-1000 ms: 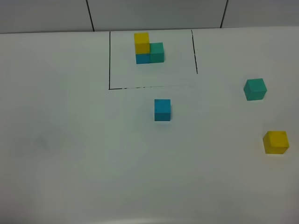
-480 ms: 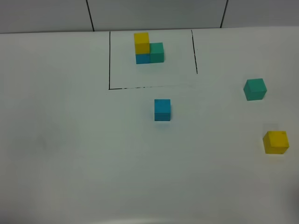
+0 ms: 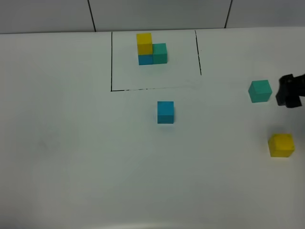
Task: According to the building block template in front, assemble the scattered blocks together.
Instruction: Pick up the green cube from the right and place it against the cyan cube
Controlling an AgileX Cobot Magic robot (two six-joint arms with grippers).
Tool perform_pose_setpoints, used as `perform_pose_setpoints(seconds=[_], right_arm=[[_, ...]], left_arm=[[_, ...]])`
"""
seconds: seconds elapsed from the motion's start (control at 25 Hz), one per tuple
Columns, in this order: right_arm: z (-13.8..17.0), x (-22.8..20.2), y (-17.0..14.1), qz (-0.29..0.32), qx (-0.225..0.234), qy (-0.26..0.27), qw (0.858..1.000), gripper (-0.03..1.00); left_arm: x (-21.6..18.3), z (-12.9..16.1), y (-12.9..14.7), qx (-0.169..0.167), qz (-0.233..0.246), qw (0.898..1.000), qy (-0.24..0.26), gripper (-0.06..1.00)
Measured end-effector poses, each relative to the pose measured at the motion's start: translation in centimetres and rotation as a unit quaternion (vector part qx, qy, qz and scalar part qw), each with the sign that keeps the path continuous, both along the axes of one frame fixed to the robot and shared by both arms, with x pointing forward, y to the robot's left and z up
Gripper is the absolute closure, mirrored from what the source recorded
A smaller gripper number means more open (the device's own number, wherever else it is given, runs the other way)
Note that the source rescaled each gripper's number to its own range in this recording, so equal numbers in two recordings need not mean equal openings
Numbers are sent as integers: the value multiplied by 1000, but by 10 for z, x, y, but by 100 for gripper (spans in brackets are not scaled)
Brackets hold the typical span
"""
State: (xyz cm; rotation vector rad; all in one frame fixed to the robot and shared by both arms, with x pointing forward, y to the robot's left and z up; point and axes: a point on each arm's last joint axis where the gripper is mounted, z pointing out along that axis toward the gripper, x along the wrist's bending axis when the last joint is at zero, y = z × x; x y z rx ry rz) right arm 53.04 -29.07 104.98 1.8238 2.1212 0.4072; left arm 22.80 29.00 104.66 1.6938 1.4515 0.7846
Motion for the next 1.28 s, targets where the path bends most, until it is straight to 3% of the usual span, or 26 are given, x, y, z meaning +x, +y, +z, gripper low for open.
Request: perform_pose_setpoints(seconds=[0.2, 0.4, 0.96, 1.12, 1.24, 1.28], right_arm=[[-49, 68, 2, 5, 1, 41, 999, -3], [-86, 107, 3, 7, -4, 61, 998, -3], [-135, 141, -13, -21, 8, 57, 998, -2], [-145, 141, -13, -25, 12, 68, 997, 17], [-151, 140, -13, -26, 13, 80, 996, 51], [-151, 140, -13, -26, 13, 82, 996, 69]], left_arm=[[0, 0, 0, 0, 0, 1000, 0, 27], [0, 0, 0, 0, 0, 1000, 0, 27], [0, 0, 0, 0, 0, 1000, 0, 27], [0, 0, 0, 0, 0, 1000, 0, 27], [0, 0, 0, 0, 0, 1000, 0, 27], [0, 0, 0, 0, 0, 1000, 0, 27]])
